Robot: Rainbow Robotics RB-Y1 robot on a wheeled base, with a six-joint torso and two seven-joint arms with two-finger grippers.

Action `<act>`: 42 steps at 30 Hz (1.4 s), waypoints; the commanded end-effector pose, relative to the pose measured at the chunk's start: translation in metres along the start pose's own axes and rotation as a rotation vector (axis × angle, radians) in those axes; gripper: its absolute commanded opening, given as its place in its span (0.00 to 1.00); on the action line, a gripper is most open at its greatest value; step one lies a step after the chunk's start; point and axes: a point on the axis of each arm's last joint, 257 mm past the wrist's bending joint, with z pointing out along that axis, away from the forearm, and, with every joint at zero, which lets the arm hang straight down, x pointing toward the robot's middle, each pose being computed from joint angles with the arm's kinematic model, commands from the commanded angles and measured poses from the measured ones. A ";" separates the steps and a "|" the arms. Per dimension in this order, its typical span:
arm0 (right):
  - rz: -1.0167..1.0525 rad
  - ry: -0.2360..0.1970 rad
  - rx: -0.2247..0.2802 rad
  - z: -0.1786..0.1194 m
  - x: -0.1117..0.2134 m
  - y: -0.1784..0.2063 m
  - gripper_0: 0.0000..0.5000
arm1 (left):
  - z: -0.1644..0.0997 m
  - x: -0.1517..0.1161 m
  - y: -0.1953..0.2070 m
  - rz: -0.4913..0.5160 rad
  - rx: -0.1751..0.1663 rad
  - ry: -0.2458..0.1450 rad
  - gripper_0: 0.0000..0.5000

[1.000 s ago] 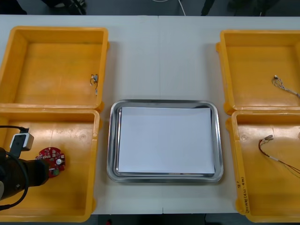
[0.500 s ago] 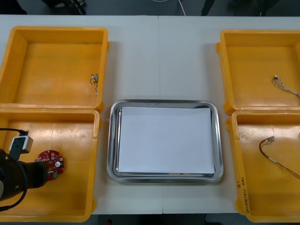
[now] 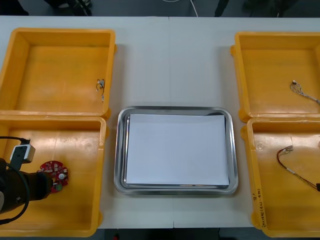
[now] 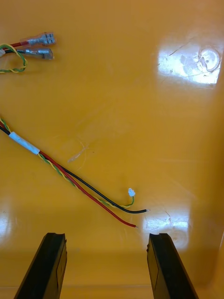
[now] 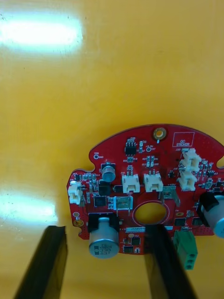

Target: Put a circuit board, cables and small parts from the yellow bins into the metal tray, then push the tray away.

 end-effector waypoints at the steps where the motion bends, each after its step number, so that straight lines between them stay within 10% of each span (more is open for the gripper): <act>1: -0.074 -0.035 0.033 -0.021 -0.029 -0.016 1.00 | -0.011 -0.025 0.010 0.108 -0.032 -0.026 1.00; 11: -0.119 -0.023 0.054 -0.046 -0.070 -0.025 1.00 | -0.034 -0.043 0.015 0.071 -0.024 -0.002 1.00; 24: -0.267 -0.007 -0.050 -0.053 -0.112 -0.003 1.00 | -0.090 -0.048 0.006 0.053 -0.017 -0.016 1.00; 42: -0.732 0.011 -0.152 -0.039 -0.117 0.024 1.00 | -0.081 -0.036 -0.044 -0.013 0.071 -0.030 1.00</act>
